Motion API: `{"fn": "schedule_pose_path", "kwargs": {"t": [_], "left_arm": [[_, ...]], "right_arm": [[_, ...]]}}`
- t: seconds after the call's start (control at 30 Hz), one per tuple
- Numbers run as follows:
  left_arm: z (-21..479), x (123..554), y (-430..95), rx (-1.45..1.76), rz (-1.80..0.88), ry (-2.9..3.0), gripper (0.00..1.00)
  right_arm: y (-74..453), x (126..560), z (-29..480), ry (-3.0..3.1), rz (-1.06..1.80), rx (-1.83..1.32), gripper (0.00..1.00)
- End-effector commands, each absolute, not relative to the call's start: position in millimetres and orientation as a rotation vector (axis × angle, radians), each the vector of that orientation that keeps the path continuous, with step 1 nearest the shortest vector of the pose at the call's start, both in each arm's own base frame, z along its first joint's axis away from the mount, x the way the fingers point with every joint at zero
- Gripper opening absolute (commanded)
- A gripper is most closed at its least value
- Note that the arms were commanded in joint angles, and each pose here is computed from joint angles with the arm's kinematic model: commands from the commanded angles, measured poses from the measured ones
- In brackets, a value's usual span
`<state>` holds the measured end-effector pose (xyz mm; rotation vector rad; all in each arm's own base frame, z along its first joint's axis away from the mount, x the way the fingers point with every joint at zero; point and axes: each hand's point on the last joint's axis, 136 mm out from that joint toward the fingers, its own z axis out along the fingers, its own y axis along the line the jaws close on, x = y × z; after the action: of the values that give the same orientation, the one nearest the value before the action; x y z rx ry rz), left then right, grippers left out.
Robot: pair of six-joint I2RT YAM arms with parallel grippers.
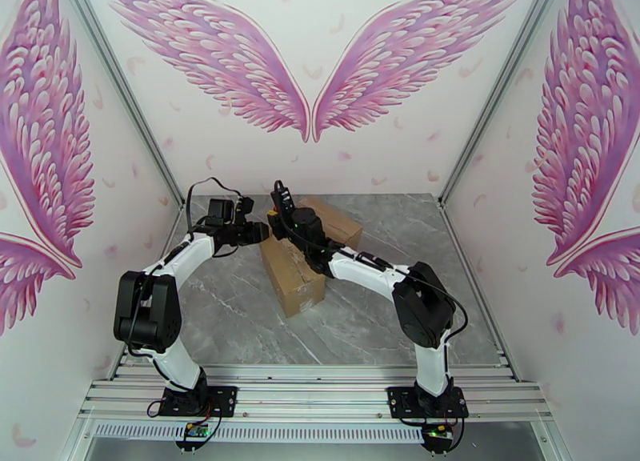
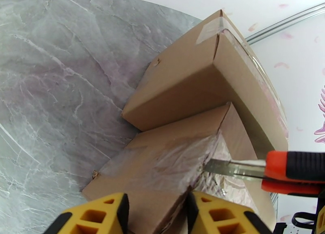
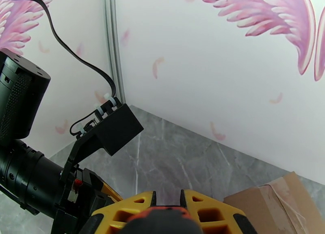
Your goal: Unpack the express box
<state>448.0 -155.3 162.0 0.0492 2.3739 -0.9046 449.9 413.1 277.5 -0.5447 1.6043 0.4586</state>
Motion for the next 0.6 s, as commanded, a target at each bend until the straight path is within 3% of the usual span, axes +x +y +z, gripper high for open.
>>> {"fn": "schedule_pose_path", "kwargs": {"t": [0.0,0.57], "left_arm": [[116.5,434.0,-148.4,-0.065,-0.898,2.502,0.40],[98.4,431.6,-137.5,-0.181,-0.887,2.529,0.35]], "right_arm": [[411.1,448.7,280.1,1.591,0.390,-0.551,0.02],[408.8,429.5,265.9,1.604,0.348,-0.653,0.01]]}}
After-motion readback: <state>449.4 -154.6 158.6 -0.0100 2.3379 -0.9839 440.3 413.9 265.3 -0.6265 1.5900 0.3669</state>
